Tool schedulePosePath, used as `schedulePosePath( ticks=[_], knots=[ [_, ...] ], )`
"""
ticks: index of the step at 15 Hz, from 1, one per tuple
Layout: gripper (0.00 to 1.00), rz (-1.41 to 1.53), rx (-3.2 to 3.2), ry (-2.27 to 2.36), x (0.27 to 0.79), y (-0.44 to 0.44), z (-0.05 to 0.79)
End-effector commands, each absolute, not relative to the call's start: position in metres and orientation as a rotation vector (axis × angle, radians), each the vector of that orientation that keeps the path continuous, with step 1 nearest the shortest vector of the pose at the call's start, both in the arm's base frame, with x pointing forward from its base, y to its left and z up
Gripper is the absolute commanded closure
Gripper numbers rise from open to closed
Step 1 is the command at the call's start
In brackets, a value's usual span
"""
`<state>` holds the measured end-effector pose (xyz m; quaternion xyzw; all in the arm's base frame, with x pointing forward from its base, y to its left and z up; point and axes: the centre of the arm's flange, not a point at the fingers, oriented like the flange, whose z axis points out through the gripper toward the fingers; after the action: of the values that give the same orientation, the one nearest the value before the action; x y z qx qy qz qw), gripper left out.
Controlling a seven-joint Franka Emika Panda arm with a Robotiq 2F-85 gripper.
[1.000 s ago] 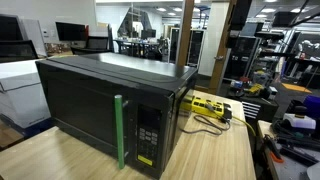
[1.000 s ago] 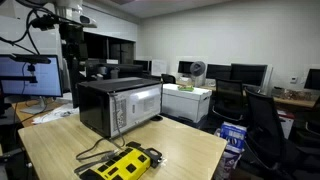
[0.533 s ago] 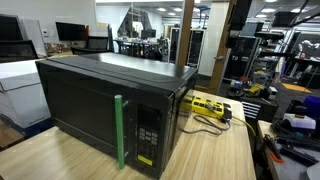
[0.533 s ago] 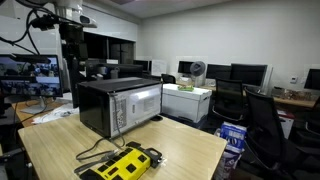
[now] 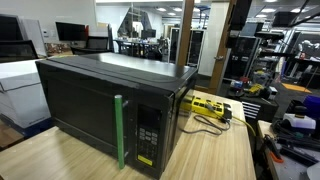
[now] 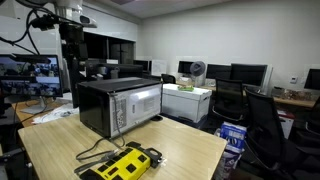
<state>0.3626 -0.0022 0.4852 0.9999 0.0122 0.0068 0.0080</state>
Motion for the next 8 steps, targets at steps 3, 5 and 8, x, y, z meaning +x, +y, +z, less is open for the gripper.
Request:
schedulePosePath(
  ticks=[3, 5, 8],
  knots=[
    [0.00, 0.003, 3.131, 0.047, 0.362, -0.005, 0.484],
    [0.00, 0.001, 3.128, 0.063, 0.361, -0.018, 0.482],
    [0.00, -0.008, 3.133, 0.154, 0.359, -0.042, 0.478]
  ],
)
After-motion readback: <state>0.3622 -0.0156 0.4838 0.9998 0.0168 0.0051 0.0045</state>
